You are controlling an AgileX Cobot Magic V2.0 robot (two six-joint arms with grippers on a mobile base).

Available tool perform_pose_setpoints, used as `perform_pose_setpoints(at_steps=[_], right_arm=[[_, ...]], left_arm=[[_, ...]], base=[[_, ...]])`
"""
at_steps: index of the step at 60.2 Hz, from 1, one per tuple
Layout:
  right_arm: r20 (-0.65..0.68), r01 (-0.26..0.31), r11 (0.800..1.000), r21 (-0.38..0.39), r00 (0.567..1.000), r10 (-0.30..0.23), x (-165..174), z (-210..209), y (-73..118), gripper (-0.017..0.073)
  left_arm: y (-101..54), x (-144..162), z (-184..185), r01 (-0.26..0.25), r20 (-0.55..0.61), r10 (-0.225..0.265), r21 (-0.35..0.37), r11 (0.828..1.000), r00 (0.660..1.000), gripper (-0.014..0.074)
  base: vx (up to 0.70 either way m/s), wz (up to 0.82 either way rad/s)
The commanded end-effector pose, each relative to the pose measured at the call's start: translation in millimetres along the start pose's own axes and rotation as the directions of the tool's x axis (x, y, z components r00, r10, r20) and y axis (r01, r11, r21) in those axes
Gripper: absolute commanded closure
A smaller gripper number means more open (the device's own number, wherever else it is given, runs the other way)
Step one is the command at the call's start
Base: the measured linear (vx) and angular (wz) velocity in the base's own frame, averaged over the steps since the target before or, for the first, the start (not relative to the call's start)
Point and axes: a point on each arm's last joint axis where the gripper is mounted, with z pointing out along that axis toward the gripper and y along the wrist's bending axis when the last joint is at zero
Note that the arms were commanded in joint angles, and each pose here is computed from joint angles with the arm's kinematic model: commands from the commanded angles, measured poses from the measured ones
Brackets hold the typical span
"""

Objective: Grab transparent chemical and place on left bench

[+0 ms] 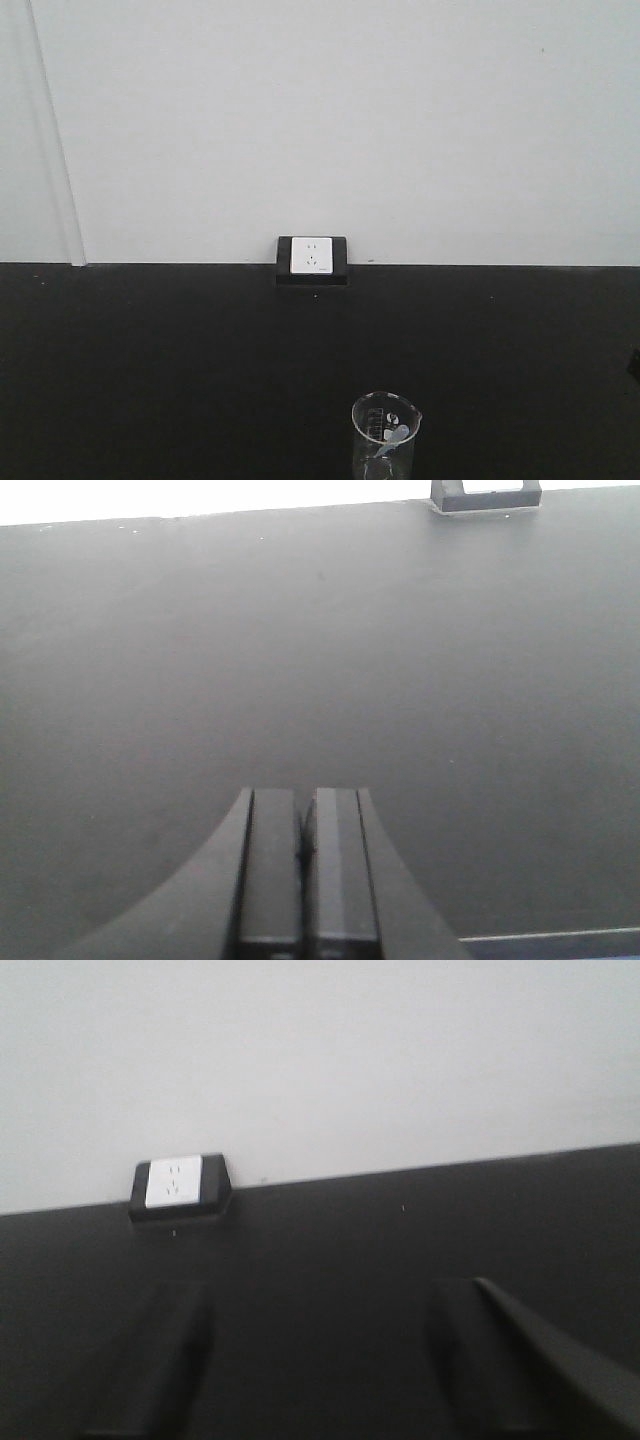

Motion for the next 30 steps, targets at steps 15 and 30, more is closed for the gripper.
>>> perform_pose_setpoints(at_steps=[15,30], right_arm=[[0.168,-0.051,0.987,-0.155,0.983,0.077,-14.5,26.7,22.9,-0.0119],[0.219,0.104,0.890,-0.444,0.976,-0.005,21.6,66.2,80.8,-0.0034]], left_arm=[[0.1,-2.8,-1.3,0.009,0.081,-0.009,-0.002,1.000,0.997,0.0597],[0.1,-2.8,-1.3,0.009,0.081,-0.009,-0.002,1.000,0.997,0.0597]], base=[[0.00,0.00],[0.00,0.00]])
